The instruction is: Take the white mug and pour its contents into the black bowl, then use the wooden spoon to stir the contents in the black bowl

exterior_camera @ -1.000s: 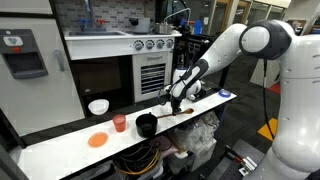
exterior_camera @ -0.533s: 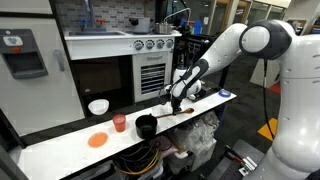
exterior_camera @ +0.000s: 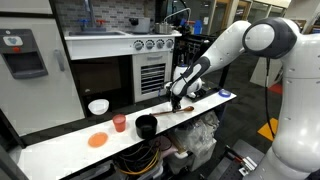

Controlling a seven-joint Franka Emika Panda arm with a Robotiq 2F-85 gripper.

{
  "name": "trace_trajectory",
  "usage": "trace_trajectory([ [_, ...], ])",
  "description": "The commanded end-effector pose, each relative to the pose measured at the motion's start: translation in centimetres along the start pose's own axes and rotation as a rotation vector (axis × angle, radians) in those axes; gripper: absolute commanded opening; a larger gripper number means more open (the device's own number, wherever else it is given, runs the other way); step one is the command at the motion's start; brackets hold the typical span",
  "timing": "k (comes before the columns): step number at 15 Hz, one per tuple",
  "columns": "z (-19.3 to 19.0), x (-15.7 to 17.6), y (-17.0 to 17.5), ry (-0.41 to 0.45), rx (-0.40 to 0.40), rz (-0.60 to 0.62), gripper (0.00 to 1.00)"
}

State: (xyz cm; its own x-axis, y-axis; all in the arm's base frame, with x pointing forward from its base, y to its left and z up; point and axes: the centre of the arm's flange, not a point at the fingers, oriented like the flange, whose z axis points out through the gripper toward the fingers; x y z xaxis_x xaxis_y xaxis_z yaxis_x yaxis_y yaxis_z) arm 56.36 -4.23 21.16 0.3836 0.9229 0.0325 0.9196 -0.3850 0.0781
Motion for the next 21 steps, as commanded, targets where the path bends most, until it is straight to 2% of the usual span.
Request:
trace_trajectory([
  [1,-2.8,-0.3,-0.8,0.016,-0.037,0.038,0.03],
  [11,-10.8,1.1,-2.3,0.167,-0.095,0.114,0.03],
  [15,-14.7,2.4,-3.1,0.313,-0.104,0.108,0.03],
  [21,-20.0,5.2,-5.4,0.502,-0.086,0.022,0.03],
])
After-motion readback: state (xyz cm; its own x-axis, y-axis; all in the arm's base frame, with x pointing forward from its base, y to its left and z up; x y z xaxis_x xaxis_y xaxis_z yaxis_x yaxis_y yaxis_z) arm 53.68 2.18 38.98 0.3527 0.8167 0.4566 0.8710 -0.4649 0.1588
